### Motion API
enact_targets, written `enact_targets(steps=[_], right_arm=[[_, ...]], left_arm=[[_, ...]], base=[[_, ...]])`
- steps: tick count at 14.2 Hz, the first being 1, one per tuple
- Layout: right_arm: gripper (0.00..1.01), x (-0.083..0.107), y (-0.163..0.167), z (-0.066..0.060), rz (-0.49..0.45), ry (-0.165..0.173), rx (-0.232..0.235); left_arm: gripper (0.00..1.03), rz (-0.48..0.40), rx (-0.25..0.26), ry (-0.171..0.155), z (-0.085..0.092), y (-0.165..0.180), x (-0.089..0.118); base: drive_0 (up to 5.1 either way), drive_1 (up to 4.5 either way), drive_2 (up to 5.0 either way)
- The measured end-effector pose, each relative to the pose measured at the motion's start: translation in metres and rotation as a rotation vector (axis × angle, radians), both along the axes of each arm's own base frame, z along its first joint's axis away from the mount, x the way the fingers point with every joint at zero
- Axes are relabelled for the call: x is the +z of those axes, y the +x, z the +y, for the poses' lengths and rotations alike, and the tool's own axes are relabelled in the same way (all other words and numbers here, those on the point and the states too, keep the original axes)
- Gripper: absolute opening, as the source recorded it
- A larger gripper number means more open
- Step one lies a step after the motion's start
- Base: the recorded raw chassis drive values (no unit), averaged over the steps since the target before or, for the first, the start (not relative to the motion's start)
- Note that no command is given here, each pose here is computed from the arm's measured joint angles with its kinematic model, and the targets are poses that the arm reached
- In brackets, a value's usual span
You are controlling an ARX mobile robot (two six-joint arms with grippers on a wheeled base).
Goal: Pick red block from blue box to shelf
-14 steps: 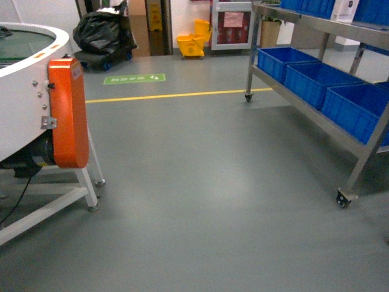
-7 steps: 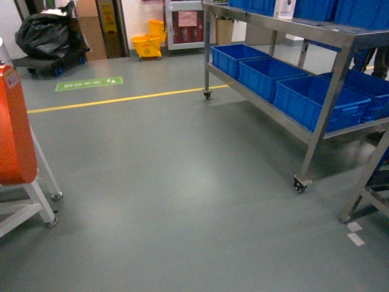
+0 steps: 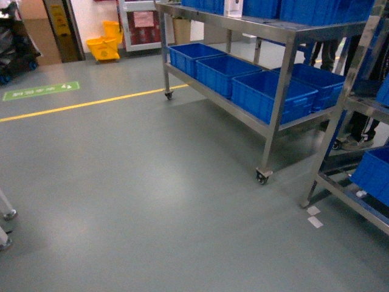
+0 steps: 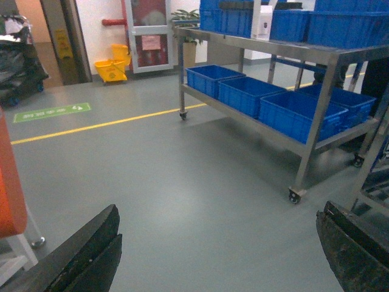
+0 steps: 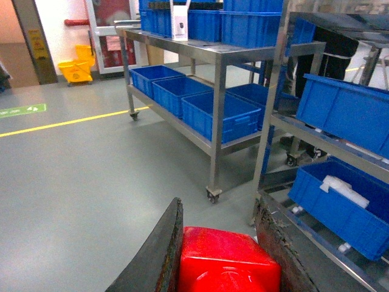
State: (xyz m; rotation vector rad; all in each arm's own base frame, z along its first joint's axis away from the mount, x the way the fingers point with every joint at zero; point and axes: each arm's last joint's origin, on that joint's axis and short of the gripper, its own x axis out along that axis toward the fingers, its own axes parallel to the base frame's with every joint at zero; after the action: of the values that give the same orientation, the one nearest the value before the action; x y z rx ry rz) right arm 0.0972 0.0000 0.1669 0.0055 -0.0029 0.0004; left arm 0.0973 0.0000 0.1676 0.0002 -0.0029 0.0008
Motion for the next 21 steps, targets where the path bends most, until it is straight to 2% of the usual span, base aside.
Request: enact_targets(steps=[21], right_arm=[[0.29,0.0,0.0,0.0,0.0,0.0,0.0]], left_arm=[[0.98,0.0,0.0,0.0,0.0,0.0,0.0]], base=[[-1.6,-1.56,-1.6]])
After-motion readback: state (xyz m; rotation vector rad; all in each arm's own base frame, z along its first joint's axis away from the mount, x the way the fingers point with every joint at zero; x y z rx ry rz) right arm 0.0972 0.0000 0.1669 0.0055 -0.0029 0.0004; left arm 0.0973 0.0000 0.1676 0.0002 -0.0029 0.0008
